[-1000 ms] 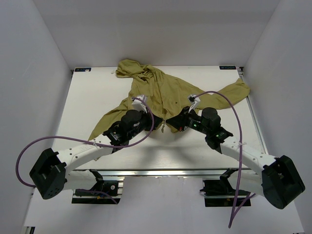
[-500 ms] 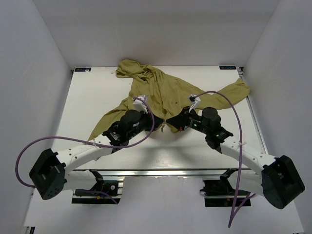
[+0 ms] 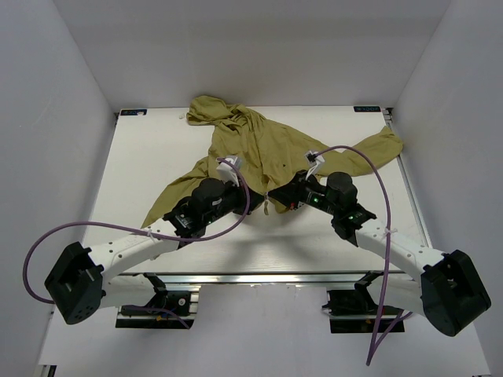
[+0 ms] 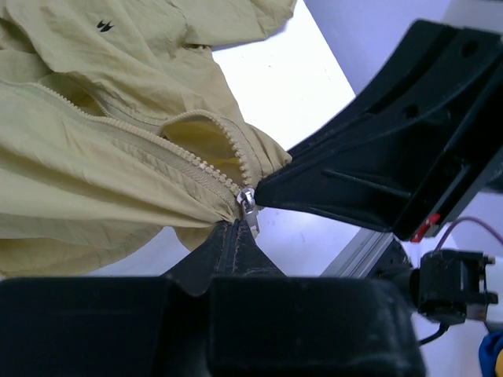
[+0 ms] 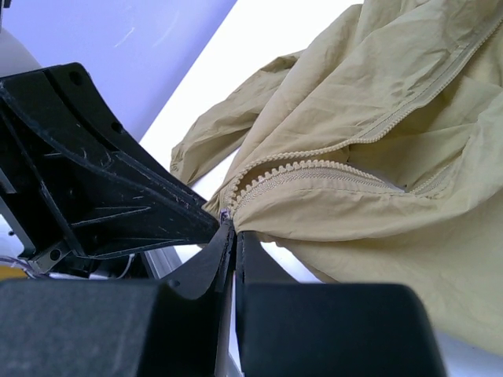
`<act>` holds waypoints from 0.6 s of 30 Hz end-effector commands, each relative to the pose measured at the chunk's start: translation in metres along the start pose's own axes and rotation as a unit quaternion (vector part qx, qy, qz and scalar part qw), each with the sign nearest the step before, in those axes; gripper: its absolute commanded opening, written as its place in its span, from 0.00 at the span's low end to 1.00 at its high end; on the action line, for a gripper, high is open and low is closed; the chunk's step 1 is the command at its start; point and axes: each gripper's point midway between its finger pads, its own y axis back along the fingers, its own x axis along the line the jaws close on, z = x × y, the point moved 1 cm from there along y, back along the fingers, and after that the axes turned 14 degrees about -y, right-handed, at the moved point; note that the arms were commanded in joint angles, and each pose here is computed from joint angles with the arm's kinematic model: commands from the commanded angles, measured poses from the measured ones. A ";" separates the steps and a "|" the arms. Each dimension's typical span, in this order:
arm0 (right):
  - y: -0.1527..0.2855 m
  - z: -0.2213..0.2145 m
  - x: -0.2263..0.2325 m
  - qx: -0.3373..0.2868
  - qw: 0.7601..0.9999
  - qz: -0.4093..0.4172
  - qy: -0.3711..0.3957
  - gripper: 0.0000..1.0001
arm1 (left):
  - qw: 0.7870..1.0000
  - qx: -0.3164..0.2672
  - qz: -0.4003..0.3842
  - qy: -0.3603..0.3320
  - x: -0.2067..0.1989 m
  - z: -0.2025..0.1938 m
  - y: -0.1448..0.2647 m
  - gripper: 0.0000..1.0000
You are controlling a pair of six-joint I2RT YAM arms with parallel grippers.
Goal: Zip up the jacket
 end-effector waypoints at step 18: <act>0.006 0.039 0.021 -0.062 0.997 0.049 -0.015 0.00 | 0.981 0.076 -0.161 -0.071 -0.044 -0.034 0.024 0.00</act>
